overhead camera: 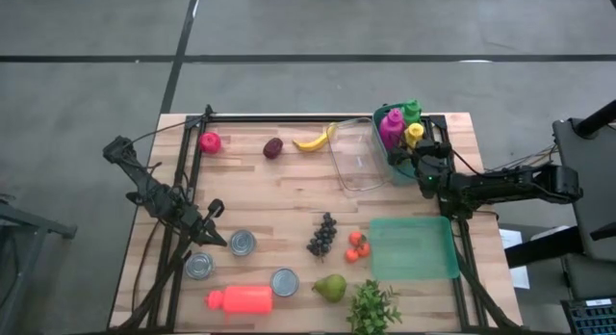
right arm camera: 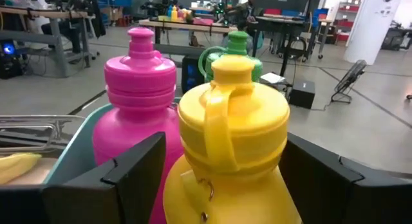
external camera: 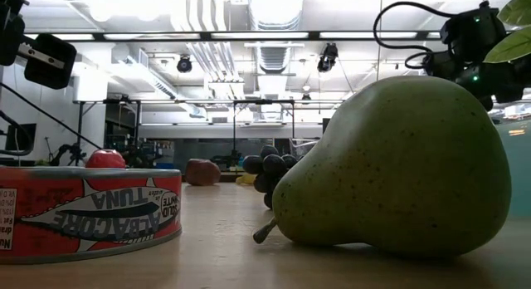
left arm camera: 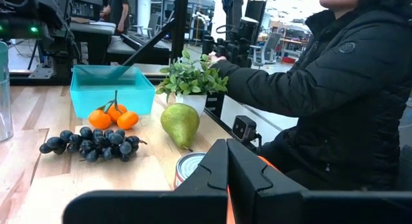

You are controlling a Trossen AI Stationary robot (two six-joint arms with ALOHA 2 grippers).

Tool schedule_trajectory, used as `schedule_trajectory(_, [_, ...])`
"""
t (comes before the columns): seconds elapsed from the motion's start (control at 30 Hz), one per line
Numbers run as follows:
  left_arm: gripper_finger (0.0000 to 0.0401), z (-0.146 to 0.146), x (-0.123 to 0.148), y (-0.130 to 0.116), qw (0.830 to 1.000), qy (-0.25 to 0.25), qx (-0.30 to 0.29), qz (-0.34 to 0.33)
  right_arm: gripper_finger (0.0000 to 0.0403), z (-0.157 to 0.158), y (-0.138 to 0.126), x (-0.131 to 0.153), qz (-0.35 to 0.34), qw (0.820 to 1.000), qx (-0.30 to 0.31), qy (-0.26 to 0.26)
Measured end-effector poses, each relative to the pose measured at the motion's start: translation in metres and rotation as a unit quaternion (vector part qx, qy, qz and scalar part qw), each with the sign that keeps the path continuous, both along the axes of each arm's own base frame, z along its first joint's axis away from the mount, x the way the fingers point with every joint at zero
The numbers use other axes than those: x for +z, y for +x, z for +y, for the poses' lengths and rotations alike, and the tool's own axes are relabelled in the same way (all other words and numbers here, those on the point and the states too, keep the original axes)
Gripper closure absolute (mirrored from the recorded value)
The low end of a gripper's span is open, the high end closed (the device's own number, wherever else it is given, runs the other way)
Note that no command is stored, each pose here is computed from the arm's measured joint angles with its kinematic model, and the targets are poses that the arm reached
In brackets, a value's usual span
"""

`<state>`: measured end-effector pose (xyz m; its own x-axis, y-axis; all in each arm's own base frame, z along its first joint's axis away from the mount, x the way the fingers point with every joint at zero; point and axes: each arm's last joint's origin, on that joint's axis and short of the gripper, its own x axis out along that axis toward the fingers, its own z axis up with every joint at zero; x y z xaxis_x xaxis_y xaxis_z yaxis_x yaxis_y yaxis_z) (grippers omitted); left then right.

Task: Pick & Place Food Item
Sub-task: Put the yellow water bottle into the green bin, then put the orange water bottle into the green bin

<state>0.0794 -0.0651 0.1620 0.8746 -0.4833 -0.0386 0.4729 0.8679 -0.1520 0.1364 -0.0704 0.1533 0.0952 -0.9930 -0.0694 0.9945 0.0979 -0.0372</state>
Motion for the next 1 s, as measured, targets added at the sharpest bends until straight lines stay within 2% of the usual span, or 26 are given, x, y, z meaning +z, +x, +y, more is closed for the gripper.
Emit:
schedule_trajectory(0.23, [0.0401,0.0,0.0,0.0,1.0,0.0,0.0,0.0,0.0117,-0.001,0.004,0.014,0.011,1.0,-0.001,-0.015])
schedule_trajectory(0.53, [0.0401,0.0,0.0,0.0,1.0,0.0,0.0,0.0,0.0117,0.003,0.01,0.053,0.039,0.998,0.002,-0.05])
schedule_trajectory(0.77, [0.0401,0.0,0.0,0.0,1.0,0.0,0.0,0.0,0.0117,0.023,0.019,0.096,0.059,0.995,0.028,-0.074])
schedule_trajectory(1.0, [0.0401,0.0,0.0,0.0,1.0,0.0,0.0,0.0,0.0117,0.053,0.031,0.135,0.083,0.986,0.104,-0.096])
